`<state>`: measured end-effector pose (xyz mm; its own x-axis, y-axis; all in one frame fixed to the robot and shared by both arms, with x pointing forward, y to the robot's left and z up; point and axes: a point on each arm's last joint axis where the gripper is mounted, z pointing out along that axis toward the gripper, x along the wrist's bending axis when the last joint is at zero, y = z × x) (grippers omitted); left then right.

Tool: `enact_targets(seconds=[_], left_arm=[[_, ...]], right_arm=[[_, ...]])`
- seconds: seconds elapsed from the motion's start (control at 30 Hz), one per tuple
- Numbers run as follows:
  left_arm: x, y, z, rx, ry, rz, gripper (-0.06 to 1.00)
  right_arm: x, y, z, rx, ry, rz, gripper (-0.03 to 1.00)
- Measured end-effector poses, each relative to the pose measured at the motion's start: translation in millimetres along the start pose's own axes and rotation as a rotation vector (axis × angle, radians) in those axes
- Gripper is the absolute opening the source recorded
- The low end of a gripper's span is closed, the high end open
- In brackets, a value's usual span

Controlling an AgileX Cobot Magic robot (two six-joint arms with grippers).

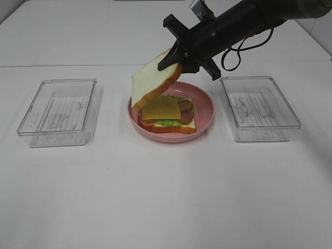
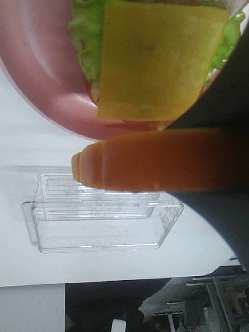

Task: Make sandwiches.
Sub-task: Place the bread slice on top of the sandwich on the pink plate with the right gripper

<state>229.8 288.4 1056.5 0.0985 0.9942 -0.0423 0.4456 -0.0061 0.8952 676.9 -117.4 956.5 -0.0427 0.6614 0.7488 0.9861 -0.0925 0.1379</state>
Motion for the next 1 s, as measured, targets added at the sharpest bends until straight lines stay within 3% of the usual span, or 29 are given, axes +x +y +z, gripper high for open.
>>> enact_targets(seconds=[0.4, 1.0], left_arm=[[0, 0, 0, 0.0, 0.0, 0.0, 0.97], [0, 0, 0, 0.0, 0.0, 0.0, 0.97]], right_arm=[[-21, 0, 17, 0.022, -0.047, 0.016, 0.2], [-25, -1, 17, 0.028, -0.088, -0.016, 0.2]])
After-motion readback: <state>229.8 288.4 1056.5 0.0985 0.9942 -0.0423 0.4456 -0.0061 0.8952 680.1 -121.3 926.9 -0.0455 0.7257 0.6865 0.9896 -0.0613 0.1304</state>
